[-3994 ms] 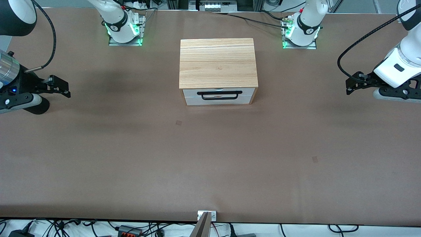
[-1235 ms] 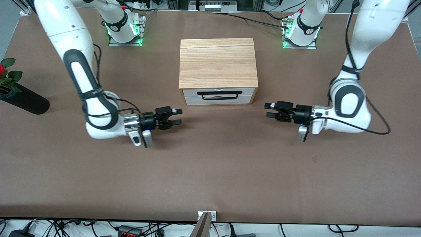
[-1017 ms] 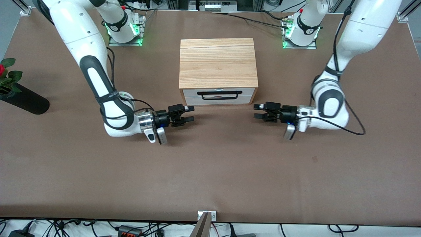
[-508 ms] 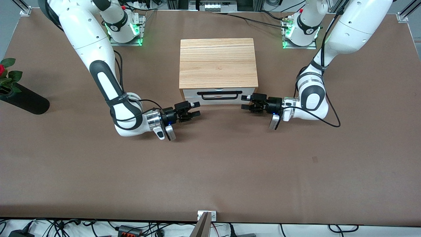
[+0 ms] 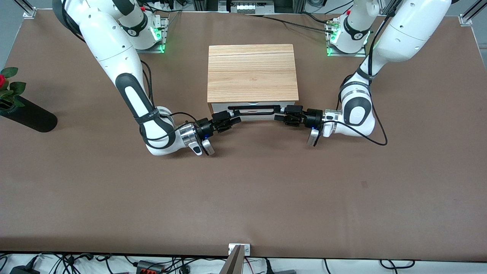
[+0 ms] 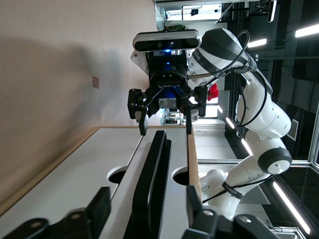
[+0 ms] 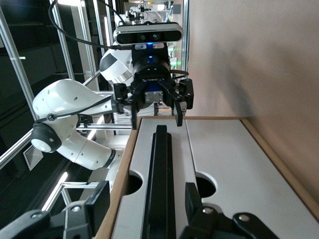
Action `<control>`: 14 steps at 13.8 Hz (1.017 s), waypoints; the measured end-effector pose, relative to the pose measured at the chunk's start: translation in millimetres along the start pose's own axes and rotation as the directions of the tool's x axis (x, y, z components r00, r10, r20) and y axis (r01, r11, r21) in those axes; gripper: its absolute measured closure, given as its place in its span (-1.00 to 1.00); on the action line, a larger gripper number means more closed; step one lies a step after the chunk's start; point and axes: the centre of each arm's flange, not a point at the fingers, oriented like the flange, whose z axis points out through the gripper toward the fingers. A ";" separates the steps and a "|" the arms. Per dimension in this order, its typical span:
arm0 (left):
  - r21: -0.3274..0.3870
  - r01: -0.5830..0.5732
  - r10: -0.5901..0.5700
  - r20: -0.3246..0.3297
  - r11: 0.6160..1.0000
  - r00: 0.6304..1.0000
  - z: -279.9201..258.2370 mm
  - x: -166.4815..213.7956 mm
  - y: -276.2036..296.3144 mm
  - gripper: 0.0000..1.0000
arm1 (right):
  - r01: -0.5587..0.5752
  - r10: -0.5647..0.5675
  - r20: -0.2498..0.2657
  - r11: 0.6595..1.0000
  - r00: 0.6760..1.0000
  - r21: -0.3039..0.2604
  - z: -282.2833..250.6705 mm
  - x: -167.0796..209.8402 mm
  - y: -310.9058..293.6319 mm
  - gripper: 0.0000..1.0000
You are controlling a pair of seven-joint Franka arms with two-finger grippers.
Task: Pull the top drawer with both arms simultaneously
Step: 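Close the right gripper and the left gripper on the black handle, then pull the handle outward with both grippers to slide the drawer open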
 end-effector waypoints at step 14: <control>-0.003 0.010 -0.010 0.014 1.000 1.000 11.9 -9.1 -5.0 0.65 | -0.019 0.019 0.039 1.000 0.999 -0.004 -9.8 -9.4 8.8 0.60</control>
